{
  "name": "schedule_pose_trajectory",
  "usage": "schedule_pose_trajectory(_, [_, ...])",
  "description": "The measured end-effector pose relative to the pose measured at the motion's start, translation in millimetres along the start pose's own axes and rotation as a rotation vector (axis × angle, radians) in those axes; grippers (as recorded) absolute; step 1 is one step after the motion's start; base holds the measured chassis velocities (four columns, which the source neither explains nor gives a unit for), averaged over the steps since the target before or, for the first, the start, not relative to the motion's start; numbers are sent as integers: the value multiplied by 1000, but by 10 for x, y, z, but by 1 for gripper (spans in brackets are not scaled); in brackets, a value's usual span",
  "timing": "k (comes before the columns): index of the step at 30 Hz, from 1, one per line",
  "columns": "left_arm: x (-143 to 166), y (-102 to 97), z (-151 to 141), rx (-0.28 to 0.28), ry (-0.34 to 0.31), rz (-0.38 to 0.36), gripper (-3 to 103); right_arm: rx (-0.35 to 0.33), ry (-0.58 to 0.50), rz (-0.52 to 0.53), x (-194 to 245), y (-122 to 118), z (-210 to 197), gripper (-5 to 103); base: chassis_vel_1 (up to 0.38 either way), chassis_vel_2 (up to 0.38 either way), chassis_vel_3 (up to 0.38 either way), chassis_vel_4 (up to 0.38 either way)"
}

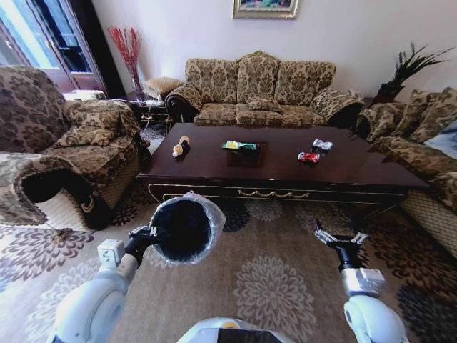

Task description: Move to the front of the table and place the trash on the table into the trash bin.

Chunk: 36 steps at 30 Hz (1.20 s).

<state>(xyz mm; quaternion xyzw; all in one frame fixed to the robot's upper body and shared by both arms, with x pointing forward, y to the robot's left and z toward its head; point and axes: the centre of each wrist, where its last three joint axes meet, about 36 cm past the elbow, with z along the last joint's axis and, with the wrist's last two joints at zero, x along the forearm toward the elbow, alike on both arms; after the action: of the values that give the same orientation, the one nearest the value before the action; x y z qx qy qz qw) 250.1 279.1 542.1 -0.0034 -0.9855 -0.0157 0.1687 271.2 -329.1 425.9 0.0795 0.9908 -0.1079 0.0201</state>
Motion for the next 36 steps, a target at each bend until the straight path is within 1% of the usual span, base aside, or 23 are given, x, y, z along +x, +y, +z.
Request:
schedule_pose_trajectory(6, [1, 5, -1, -7, 22, 1, 0, -3, -7, 15, 2, 12, -19, 100, 0, 0, 0, 0])
schedule_pose_trajectory(11, [-1, 21, -9, -10, 39, 8, 0, 4, -2, 19, 32, -24, -9, 100, 0, 0, 0, 0])
schedule_pose_trajectory(29, [-6, 33, 14, -8, 49, 7, 0, 11, 1, 15, 61, 26, 1, 100, -16, 13, 11, -15])
schedule_pose_trajectory(36, [-6, 33, 15, -8, 47, -4, 0, 9, -15, 14, 48, 35, 13, 100, -153, 172, 171, -159])
